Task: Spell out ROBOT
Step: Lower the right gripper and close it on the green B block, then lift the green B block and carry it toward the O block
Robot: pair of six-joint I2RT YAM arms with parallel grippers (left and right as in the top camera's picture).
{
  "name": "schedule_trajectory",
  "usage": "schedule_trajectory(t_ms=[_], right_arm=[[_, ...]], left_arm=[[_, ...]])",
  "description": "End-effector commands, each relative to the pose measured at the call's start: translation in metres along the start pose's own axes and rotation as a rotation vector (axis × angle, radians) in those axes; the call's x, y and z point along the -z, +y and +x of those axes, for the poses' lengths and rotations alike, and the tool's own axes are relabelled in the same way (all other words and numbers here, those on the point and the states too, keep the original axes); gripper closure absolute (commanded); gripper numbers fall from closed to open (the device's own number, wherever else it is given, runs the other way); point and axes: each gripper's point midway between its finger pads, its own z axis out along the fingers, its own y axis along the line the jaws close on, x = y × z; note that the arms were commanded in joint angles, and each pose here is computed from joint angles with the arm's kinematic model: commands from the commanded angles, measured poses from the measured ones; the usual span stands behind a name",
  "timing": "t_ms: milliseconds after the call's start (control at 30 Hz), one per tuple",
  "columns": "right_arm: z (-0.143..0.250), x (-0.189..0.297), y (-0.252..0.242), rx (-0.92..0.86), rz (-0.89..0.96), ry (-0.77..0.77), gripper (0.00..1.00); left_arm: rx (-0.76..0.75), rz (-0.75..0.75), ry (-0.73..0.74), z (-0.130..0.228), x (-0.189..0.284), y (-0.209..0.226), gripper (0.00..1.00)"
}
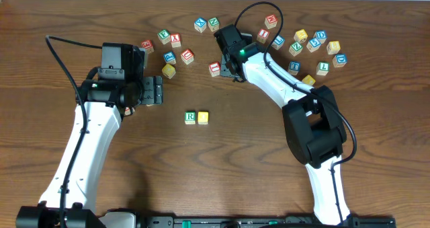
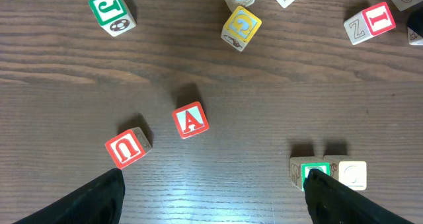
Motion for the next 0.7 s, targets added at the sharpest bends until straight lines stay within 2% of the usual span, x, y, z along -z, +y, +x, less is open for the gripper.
schedule_trajectory(t_ms=[0,200,667], right_arm=[[-0.0045,0.0024,0.0018,0.006,0.006,-0.015,0.52],[-0.0044,0.0020,-0.0007,0.004,0.011,-0.011,0.61],[-0.0045,0.0019,-0.0010,0.003,0.012,-0.011,0.69]], left_arm=[[-0.006,-0.013,-0.014,-0.0029,0.0047,0.0034,0.14],[-0.007,-0.013,-0.014,-0.0029,0.0047,0.0034,0.14],[-0.007,-0.013,-0.014,-0.0029,0.0045,0.0034,0.14]])
